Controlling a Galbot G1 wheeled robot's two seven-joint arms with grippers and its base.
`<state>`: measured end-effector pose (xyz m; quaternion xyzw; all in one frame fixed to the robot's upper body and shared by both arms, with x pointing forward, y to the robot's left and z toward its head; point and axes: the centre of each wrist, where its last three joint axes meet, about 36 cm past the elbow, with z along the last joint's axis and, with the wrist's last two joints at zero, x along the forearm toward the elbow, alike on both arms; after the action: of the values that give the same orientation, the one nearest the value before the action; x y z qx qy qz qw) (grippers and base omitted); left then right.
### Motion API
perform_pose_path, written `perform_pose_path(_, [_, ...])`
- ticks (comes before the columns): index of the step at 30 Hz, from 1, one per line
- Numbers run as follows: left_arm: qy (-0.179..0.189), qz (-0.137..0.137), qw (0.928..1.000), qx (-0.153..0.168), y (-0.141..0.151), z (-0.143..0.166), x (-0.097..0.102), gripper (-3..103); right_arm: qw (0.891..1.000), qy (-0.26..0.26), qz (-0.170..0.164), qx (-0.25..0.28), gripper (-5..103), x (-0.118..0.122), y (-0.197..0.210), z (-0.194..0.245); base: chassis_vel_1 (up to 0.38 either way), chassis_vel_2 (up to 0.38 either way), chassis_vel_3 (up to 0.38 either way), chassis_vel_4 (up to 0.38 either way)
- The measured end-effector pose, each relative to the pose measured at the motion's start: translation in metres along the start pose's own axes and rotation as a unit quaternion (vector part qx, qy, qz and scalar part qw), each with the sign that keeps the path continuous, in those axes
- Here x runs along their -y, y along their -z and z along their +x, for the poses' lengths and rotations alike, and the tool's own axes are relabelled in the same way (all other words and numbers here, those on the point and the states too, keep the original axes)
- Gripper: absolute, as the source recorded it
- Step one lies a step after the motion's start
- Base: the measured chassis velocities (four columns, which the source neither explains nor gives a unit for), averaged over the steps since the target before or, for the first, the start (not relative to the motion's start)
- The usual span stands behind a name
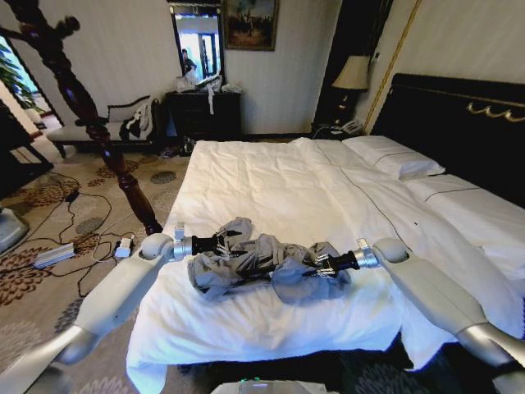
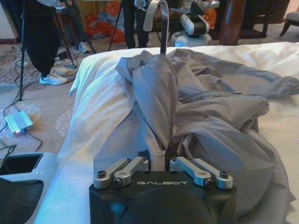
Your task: Pick up the clothes from the bed and hang them on the clothes hanger.
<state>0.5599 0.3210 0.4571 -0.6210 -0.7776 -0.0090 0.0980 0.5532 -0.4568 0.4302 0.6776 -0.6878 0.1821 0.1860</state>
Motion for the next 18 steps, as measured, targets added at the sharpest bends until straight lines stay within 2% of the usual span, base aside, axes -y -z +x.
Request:
perform_pose_path(14, [0.019, 0.000, 0.9997, 0.012, 0.005, 0.010, -0.002, 100, 1.000, -0.014, 0.001, -0.001, 13, -0.002, 0.010, 0.005, 0.000, 0.000, 0.000, 0.000])
perform_pose_path(15, [0.025, 0.000, 0.9995, 0.017, 0.007, 0.012, -0.003, 100, 1.000, -0.018, 0.004, 0.004, 13, -0.003, 0.014, 0.007, 0.000, 0.000, 0.000, 0.000])
perform_pose_path(16, [0.054, 0.003, 0.9980, 0.033, 0.010, 0.016, -0.005, 100, 1.000, -0.023, 0.013, 0.013, 13, -0.004, 0.027, 0.013, 0.000, 0.000, 0.000, 0.000])
perform_pose_path(17, [0.054, 0.003, 0.9980, 0.033, 0.010, 0.016, -0.005, 100, 1.000, -0.023, 0.013, 0.013, 13, -0.004, 0.027, 0.013, 0.000, 0.000, 0.000, 0.000])
perform_pose_path(18, [0.083, 0.007, 0.9954, 0.047, 0.012, 0.018, -0.006, 100, 0.999, -0.025, 0.022, 0.016, 13, -0.005, 0.037, 0.020, 0.000, 0.000, 0.000, 0.000])
